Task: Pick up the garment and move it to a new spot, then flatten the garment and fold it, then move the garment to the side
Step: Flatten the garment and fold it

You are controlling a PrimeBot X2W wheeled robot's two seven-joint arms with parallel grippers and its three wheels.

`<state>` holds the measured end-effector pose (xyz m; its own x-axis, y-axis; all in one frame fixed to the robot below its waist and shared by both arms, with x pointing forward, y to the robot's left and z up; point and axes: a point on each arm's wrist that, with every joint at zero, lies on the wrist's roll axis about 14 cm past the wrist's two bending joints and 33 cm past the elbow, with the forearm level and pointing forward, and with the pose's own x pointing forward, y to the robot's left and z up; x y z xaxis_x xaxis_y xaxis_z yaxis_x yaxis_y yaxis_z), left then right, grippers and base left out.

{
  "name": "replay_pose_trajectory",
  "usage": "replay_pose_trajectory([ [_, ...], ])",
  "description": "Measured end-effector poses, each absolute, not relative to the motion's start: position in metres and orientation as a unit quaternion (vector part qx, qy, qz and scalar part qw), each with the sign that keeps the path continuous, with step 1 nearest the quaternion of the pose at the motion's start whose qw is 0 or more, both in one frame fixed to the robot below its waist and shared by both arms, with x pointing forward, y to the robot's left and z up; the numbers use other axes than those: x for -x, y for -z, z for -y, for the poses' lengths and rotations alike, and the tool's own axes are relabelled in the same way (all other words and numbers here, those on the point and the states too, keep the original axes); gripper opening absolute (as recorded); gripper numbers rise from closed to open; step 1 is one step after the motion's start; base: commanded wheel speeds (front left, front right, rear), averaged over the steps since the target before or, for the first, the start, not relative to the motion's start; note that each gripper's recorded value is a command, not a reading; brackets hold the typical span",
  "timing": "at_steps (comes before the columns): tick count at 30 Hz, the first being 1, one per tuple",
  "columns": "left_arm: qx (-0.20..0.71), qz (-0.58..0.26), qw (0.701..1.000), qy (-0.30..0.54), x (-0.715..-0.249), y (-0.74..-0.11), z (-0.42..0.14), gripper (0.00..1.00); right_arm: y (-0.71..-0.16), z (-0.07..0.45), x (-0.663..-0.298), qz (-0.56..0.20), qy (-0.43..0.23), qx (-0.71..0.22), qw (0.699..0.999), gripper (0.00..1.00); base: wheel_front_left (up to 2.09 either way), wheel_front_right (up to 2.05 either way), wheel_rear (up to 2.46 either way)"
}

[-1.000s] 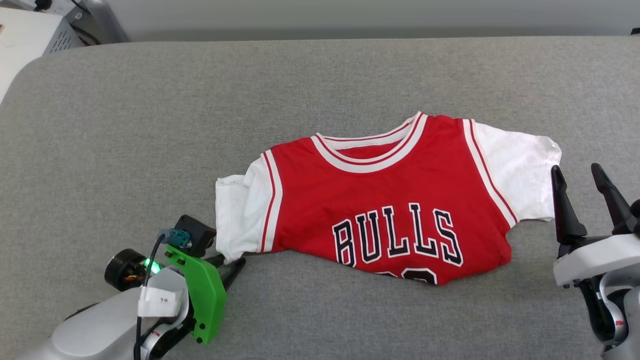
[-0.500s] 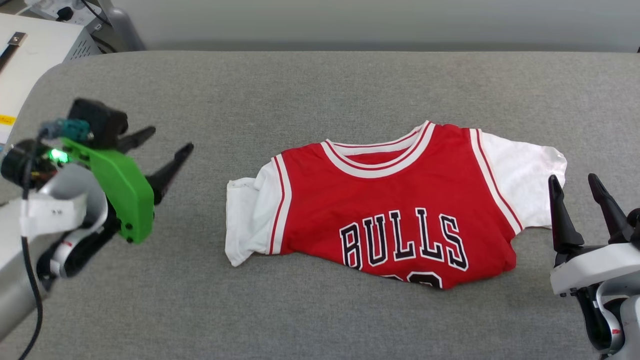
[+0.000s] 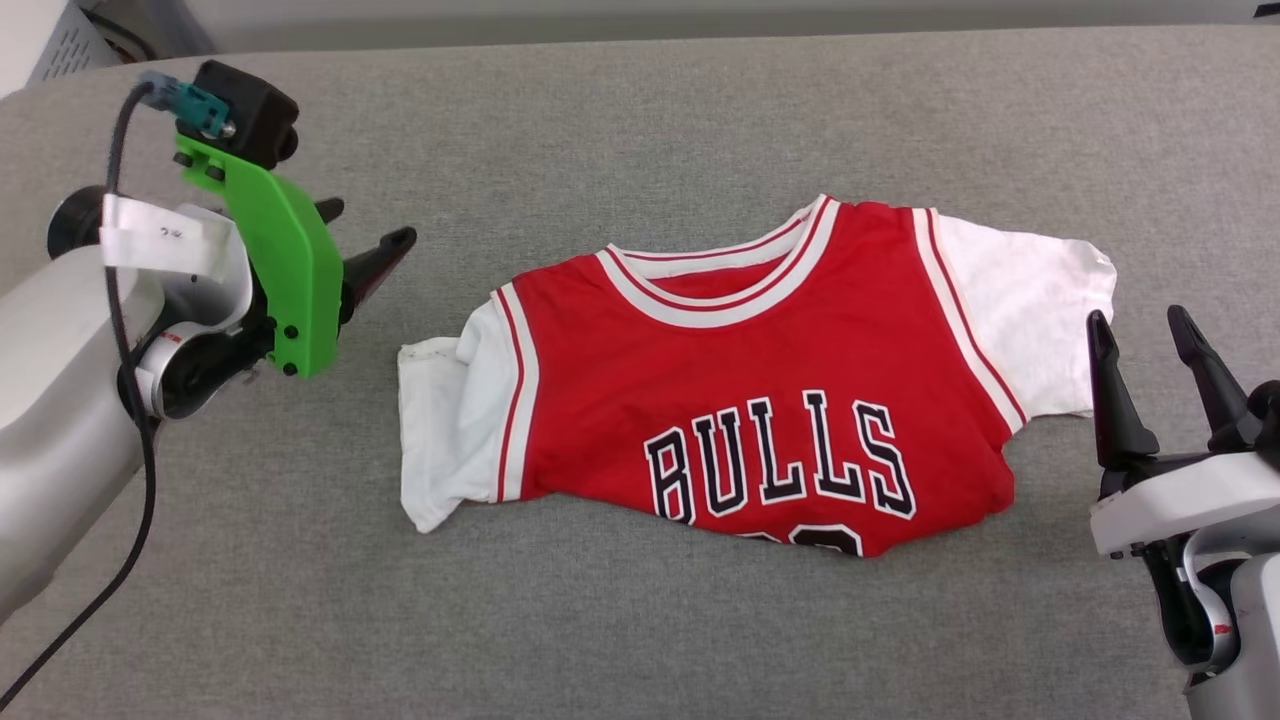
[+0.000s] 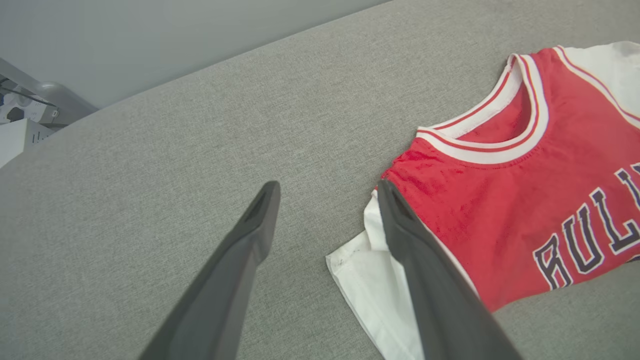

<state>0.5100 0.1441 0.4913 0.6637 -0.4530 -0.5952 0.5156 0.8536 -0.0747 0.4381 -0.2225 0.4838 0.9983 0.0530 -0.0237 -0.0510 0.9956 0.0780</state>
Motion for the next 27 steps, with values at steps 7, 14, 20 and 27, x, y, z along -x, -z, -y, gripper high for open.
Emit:
replay_pose_trajectory([
  [7, -0.077, -0.446, 0.854, 0.257, -0.497, -0.419, -0.152, 1.0, -0.48, 0.231, -0.442, -0.016, -0.015, -0.034, 0.999, 1.0, 0.0, 0.0, 0.0],
  [14, -0.092, -0.517, 0.809, 0.266, -0.479, -0.371, -0.149, 1.0, -0.473, 0.238, -0.445, -0.023, -0.006, -0.029, 0.999, 1.0, 0.0, 0.0, 0.0],
  [20, -0.107, -0.532, 0.796, 0.269, -0.477, -0.361, -0.151, 0.16, -0.469, 0.24, -0.446, -0.027, -0.004, -0.027, 0.999, 1.0, 0.0, 0.0, 0.0],
  [27, -0.084, -0.464, 0.836, 0.28, -0.49, -0.378, -0.139, 0.0, -0.474, 0.238, -0.448, -0.02, -0.008, -0.023, 1.0, 1.0, 0.0, 0.0, 0.0],
])
